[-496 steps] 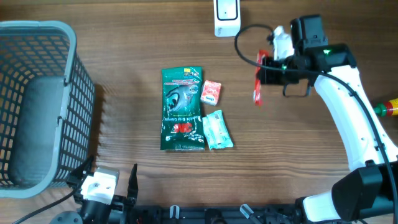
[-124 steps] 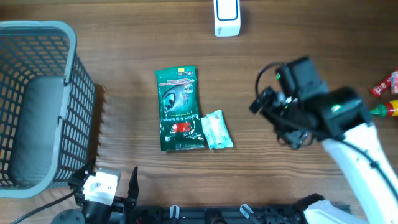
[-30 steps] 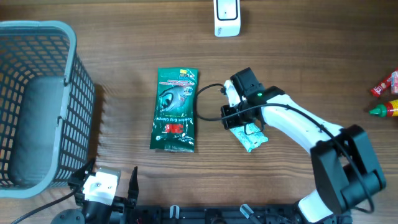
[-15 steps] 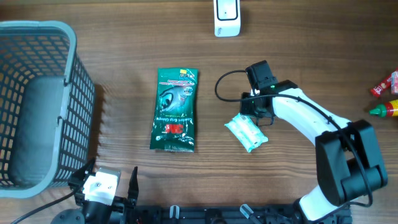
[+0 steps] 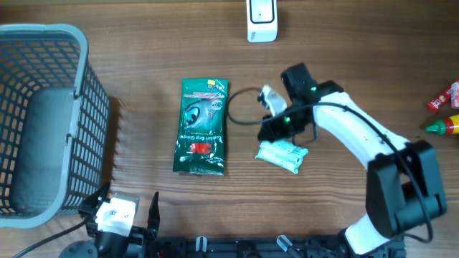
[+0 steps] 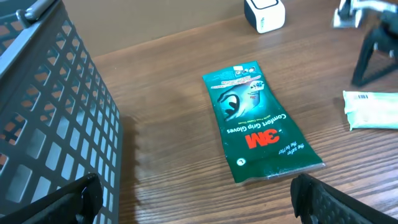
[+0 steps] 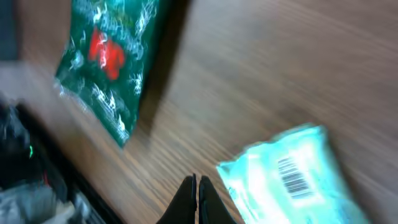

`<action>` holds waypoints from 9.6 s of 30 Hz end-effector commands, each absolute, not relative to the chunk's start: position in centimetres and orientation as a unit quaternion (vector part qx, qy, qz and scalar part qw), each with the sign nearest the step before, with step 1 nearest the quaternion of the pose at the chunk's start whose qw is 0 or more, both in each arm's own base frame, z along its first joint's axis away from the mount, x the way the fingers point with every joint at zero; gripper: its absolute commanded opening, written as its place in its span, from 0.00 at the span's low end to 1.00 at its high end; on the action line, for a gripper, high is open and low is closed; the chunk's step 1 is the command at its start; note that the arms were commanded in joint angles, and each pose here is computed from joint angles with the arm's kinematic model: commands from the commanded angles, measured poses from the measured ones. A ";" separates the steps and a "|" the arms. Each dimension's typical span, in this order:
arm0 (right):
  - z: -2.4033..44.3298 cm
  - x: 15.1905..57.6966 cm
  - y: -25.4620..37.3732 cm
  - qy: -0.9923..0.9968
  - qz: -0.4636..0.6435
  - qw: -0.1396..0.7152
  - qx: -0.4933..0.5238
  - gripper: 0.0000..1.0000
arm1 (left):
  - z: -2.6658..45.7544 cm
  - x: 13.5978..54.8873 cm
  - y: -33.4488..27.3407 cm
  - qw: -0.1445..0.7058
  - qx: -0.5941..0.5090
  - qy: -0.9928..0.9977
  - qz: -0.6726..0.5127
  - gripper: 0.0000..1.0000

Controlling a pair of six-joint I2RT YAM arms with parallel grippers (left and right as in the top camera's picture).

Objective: Scan the item barcode

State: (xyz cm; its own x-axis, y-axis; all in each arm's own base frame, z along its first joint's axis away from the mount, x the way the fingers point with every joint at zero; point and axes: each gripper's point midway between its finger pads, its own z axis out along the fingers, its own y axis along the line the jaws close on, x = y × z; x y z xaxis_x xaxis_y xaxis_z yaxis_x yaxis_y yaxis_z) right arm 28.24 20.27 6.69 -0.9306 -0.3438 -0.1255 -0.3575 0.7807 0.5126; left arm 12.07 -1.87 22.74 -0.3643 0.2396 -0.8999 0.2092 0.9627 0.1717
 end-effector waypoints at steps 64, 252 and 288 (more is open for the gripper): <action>17.1 25.7 14.1 0.877 0.273 0.395 0.001 0.04 | 23.0 12.0 -2.0 0.553 0.141 0.821 0.013 1.00; 14.5 26.8 14.9 0.594 0.071 -0.361 0.716 0.04 | 23.0 12.0 -2.0 0.553 0.141 0.821 0.013 1.00; 22.0 31.3 22.7 0.953 0.230 0.167 -0.108 0.04 | 23.0 12.0 -2.0 0.553 0.141 0.821 0.013 1.00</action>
State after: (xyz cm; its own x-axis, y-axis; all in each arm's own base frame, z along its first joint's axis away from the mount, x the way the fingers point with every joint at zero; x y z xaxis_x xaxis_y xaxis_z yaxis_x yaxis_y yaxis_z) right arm 29.73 22.77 21.48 -0.9508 -0.1184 -0.2863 -0.2401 0.8656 0.4395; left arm 12.03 -1.86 22.77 -0.3615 0.2394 -0.9011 0.2087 0.9627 0.1721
